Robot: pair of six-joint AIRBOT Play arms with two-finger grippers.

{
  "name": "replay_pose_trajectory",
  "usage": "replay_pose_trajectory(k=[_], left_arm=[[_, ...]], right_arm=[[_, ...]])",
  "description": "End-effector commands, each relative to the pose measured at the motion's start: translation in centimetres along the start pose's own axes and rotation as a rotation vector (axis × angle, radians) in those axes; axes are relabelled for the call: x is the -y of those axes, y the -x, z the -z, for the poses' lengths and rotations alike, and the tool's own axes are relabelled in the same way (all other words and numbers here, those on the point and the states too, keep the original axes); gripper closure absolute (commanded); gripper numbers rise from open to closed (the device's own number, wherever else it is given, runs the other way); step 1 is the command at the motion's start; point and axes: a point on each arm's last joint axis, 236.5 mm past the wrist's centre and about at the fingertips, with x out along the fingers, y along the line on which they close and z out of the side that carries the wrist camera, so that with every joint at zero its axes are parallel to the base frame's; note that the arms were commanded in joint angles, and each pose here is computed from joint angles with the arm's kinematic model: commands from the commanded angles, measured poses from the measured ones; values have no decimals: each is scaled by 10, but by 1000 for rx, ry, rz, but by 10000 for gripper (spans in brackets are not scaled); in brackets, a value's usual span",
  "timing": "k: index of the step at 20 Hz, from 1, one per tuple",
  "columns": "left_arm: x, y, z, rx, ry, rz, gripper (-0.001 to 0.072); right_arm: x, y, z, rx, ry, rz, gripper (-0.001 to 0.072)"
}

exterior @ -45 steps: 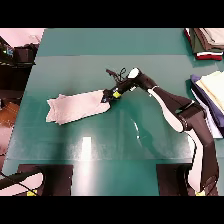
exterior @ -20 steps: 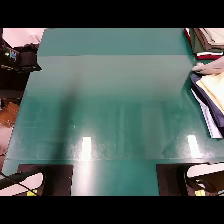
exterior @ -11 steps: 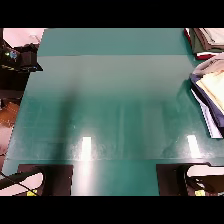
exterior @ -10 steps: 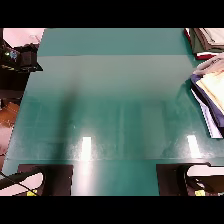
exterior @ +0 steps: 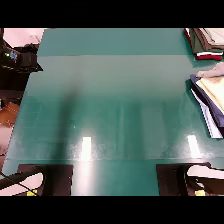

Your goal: Fold the shirts.

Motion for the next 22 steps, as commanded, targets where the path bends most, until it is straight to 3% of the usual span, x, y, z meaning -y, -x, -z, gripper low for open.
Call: replay_pose_trajectory(k=[1, 2, 3, 4, 5, 9, 15, 16, 17, 18, 22], left_arm=[[0, 0, 0, -1, -20, 0, 684], [0, 0, 0, -1, -21, 1, 684], [0, 0, 0, -1, -21, 1, 685], [0, 0, 0, -1, -22, 0, 684], [0, 0, 0, -1, -29, 0, 684], [0, 0, -2, 6, -28, -1, 684], [0, 0, -5, 19, -27, -1, 684], [-1, 0, -7, 29, -27, -3, 684], [-1, 0, -9, 39, -27, -4, 684], [-1, 0, -12, 50, -27, -6, 684], [-2, 1, -19, 81, -27, -11, 684]], right_arm=[[47, 12, 47, -189, -98, 211, 693], [56, 16, 56, -222, -106, 252, 596], [63, 19, 60, -241, -111, 282, 403], [67, 22, 64, -256, -119, 293, 284], [70, 24, 68, -268, -132, 295, 271], [67, 25, 72, -272, -184, 268, 274], [-51, 8, 51, -230, -101, -136, 288], [-74, 7, 50, -233, -72, -193, 356], [-96, 7, 51, -239, -40, -247, 588], [-113, 7, 52, -243, -12, -278, 697], [-168, 5, 58, -252, 97, -350, 697]])
